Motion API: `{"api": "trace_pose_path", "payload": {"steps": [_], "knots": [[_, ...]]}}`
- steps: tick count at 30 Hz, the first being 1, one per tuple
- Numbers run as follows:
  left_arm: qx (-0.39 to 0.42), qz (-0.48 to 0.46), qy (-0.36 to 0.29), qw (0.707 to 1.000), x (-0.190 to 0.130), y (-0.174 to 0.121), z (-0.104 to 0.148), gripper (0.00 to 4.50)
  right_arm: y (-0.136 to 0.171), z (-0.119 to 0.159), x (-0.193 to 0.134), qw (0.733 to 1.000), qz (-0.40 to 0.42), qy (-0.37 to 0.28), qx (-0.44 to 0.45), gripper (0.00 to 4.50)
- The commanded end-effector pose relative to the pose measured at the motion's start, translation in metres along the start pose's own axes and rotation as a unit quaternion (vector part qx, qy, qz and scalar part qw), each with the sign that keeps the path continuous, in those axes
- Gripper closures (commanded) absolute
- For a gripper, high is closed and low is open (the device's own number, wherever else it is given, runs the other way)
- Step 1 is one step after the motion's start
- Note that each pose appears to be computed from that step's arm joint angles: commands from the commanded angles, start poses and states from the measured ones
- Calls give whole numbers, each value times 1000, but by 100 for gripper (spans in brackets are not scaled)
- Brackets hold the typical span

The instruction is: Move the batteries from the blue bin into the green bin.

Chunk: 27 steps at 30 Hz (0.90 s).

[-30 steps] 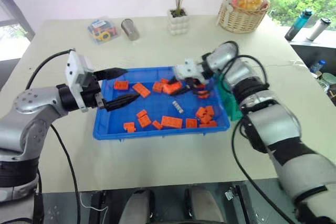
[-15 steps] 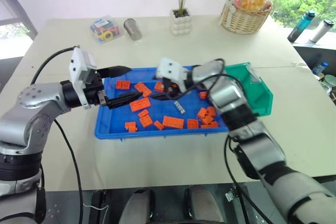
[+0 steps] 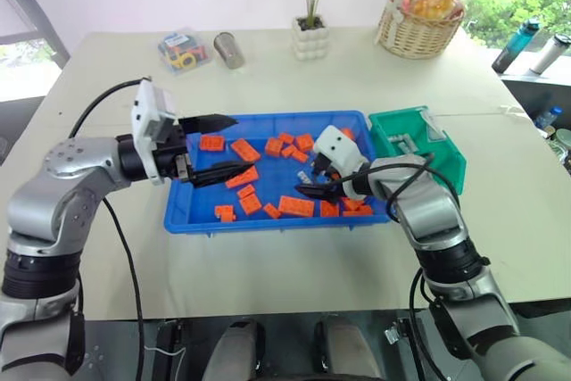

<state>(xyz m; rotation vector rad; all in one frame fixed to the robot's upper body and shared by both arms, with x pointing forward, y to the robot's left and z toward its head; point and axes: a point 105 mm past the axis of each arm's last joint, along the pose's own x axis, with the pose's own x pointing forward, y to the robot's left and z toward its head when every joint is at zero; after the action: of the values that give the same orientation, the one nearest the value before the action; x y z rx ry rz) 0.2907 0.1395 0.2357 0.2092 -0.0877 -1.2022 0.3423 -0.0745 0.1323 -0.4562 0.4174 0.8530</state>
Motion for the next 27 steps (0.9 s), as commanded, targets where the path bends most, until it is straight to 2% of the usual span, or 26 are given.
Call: {"api": "trace_pose_path", "payload": {"steps": [1, 4, 8, 12, 16, 19, 21, 26, 27], "knots": [[12, -27, -8, 1000, 3, -6, 7, 0, -3, -11, 4, 1000, -10, 11, -4, 94], [14, -42, -7, 999, 2, -8, 7, 0, -5, -23, 7, 1000, -11, 26, -4, 176], [20, -54, -6, 998, 2, -10, 8, 0, -7, -21, 3, 1000, -13, 18, -6, 371], [20, -60, -4, 998, 0, -12, 6, 0, -24, 5, -19, 998, -40, -36, 33, 371], [26, -64, 1, 998, -1, -15, 0, 0, -63, 24, -65, 986, -111, -87, 90, 371], [25, -61, 0, 998, -2, -15, -2, 0, -100, 12, -106, 969, -192, -83, 128, 371], [25, -59, -1, 998, -2, -14, -3, 0, -114, 2, -126, 962, -226, -72, 137, 371], [28, -57, -8, 998, 2, -11, -4, 0, -123, -30, -144, 952, -261, -31, 156, 371], [28, -58, -9, 998, 3, -11, -4, 0, -123, -35, -144, 951, -266, -24, 156, 347]]}}
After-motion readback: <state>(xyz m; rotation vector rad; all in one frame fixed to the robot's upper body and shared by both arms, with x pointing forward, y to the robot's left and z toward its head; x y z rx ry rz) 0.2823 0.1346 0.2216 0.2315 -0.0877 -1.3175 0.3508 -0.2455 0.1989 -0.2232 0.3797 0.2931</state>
